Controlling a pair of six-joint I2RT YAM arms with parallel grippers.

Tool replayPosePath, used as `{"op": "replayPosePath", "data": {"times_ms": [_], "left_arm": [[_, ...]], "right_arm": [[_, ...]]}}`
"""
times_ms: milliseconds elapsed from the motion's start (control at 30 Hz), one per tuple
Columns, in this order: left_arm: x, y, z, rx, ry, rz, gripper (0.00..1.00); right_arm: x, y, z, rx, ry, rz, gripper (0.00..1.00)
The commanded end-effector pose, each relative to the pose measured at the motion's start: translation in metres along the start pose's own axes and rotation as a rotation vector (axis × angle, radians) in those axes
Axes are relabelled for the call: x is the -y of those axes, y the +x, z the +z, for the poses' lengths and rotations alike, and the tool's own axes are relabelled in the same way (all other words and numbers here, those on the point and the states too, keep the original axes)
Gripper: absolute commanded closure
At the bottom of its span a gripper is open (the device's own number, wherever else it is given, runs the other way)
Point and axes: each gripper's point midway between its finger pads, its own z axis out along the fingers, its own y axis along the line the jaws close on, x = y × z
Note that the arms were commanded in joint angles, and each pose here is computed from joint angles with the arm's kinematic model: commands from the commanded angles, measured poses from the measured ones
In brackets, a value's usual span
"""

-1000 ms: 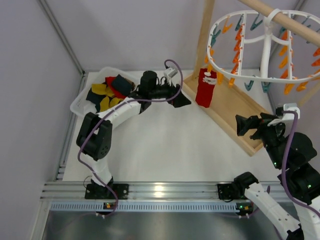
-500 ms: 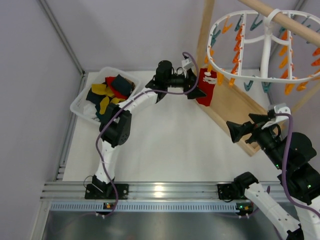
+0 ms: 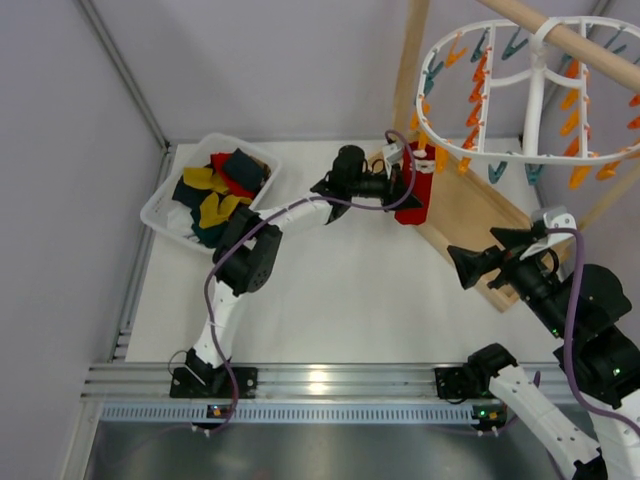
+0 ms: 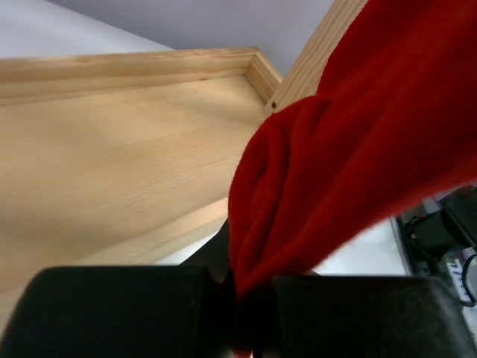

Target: Remove the socks clipped to the hanger

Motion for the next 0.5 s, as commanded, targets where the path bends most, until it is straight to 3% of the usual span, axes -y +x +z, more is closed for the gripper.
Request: {"op": "replayPosePath", "data": {"times_ms": [0, 33, 267, 467], "left_arm": [[0.038, -0.046, -0.001, 0.137, -0.019, 0.108, 1.00], [0.046, -0.062, -0.002, 0.188, -0.036, 0.132, 1.00], [0.048, -0.078, -0.013, 0.312, -0.278, 0.019, 1.00], [0.055, -0.063, -0.018, 0.379, -0.557, 0.044, 1.00]], "right_arm": [[-0.008, -0.020, -0.002, 0.076, -0.036, 0.016, 0.01], [-0.008, -0.022, -0.003, 0.080, -0.039, 0.017, 0.01], [0.008, -0.038, -0.016, 0.133, 0.070, 0.074, 0.01], [0.014, -0.058, -0.018, 0.127, 0.132, 0.159, 0.00]]}}
